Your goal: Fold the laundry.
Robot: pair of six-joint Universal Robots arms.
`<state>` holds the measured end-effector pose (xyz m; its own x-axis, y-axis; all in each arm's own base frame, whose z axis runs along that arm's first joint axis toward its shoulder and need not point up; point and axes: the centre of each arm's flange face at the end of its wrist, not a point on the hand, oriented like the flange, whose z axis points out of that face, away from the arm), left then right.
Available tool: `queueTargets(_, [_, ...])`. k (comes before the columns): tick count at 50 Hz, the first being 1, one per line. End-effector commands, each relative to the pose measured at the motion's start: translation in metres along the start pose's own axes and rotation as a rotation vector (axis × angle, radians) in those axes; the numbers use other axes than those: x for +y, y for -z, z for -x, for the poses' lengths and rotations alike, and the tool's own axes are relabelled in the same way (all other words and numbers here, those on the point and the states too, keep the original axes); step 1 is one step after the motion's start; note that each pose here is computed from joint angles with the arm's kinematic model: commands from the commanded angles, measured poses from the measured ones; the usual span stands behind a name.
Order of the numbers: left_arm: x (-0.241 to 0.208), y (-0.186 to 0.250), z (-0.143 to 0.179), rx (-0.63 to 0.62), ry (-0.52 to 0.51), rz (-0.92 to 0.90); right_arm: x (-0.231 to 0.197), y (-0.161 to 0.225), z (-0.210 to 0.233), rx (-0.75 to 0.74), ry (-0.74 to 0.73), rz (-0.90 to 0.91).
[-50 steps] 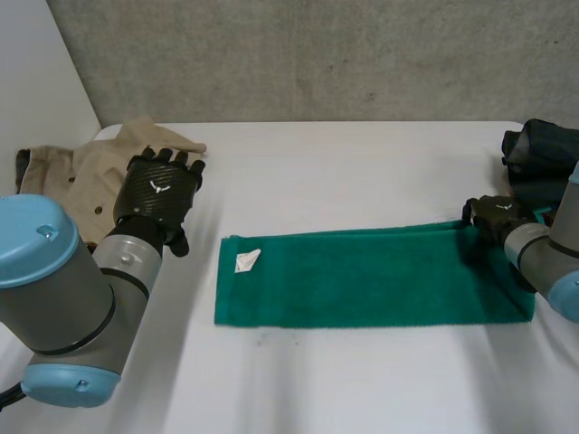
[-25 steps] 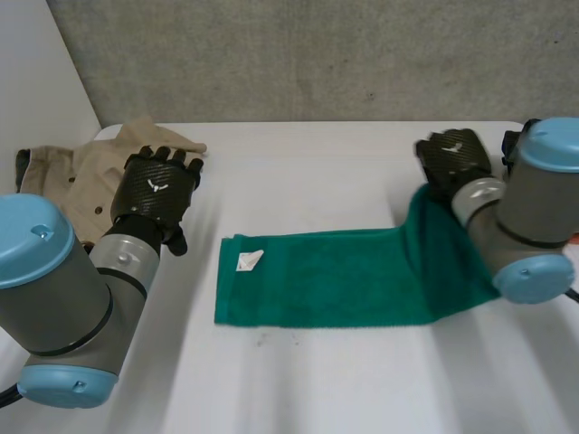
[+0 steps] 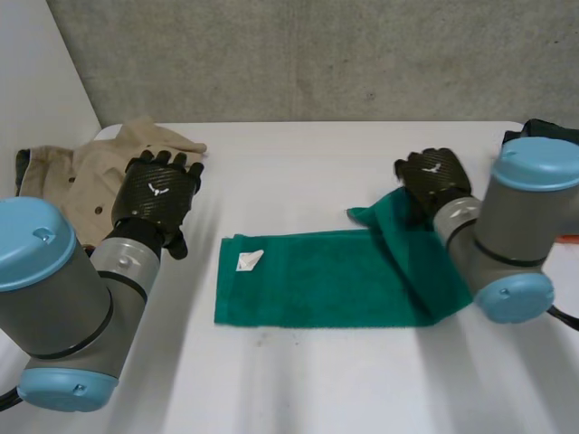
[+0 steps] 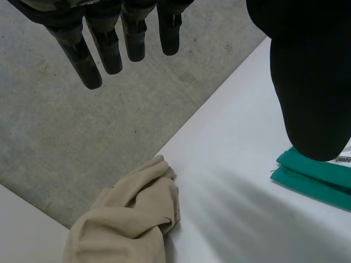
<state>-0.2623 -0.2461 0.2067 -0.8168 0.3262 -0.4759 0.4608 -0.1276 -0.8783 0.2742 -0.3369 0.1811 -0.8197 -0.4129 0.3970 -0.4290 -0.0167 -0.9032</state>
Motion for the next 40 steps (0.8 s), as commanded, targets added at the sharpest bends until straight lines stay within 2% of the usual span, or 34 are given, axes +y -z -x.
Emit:
queueTargets(1, [0.001,0.0,-0.001,0.003,-0.001,0.003,0.0,-0.003,-0.044,0.096,-0.072,0.006])
queueTargets(6, [0.001,0.0,-0.002,0.005,-0.001,0.004,-0.009,0.007,-0.096,0.195,-0.109,0.032])
queueTargets(11, [0.001,0.0,-0.002,0.006,-0.001,0.003,0.003,0.009,-0.103,0.133,-0.084,0.119])
queueTargets(19, [0.005,0.001,-0.011,0.072,0.004,0.004,0.025,-0.003,-0.091,0.019,-0.052,0.146])
queueTargets(25, [0.016,0.016,-0.043,0.215,0.009,0.069,0.036,-0.018,-0.082,-0.015,-0.067,0.156])
queueTargets(34, [0.034,0.021,-0.062,0.292,-0.006,0.158,0.045,-0.037,-0.048,-0.097,-0.051,0.151])
queueTargets(40, [0.045,0.021,-0.076,0.332,-0.023,0.187,0.035,-0.029,-0.021,-0.246,-0.037,0.128])
